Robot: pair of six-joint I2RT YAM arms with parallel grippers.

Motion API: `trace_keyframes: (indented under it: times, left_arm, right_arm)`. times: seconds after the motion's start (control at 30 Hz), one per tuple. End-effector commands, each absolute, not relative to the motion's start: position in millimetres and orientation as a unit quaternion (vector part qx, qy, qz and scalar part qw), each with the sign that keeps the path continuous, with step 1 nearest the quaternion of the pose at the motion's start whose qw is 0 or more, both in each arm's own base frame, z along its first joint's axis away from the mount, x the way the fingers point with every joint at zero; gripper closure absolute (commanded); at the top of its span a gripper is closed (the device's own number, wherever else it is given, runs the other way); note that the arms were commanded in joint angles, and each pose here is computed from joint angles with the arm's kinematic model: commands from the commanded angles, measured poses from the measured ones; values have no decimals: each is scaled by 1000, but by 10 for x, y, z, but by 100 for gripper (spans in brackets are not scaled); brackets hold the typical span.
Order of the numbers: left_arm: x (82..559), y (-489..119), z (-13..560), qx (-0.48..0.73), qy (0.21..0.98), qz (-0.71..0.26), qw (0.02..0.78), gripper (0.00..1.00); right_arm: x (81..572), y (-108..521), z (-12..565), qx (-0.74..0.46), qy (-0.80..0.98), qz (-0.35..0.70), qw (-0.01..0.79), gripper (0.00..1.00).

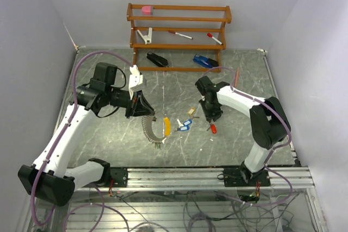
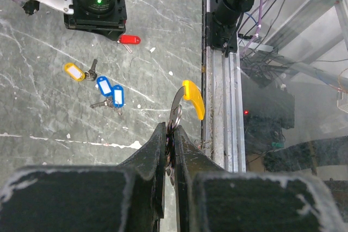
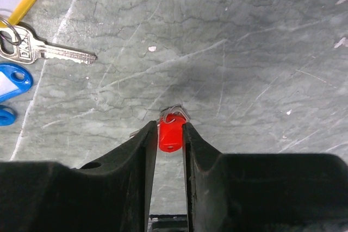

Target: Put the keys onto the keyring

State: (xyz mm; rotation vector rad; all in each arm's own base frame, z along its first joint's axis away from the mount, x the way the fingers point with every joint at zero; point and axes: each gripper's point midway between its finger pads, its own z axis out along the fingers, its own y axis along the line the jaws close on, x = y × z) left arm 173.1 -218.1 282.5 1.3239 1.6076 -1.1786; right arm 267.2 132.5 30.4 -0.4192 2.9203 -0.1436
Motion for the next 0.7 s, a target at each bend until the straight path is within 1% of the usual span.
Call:
trace_keyframes:
  times: [0.0, 0.37, 0.5, 0.67]
  left_arm:
    - [1711, -2215, 2896, 521, 608, -468, 374, 93]
    - [1719, -2218, 2894, 521, 608, -469, 373, 93]
    - [1721, -2220, 2892, 520, 608, -469, 373, 93]
    - [1724, -2217, 2894, 520, 609, -468, 374, 93]
  right_arm:
    - [2761, 1280, 305, -140, 983, -68, 95, 74]
    - [2703, 1281, 170, -135, 985, -68, 79, 74]
    - [2681, 1287, 146, -134, 986, -64, 77, 77]
    - [2660, 1291, 103, -137, 986, -62, 70, 84]
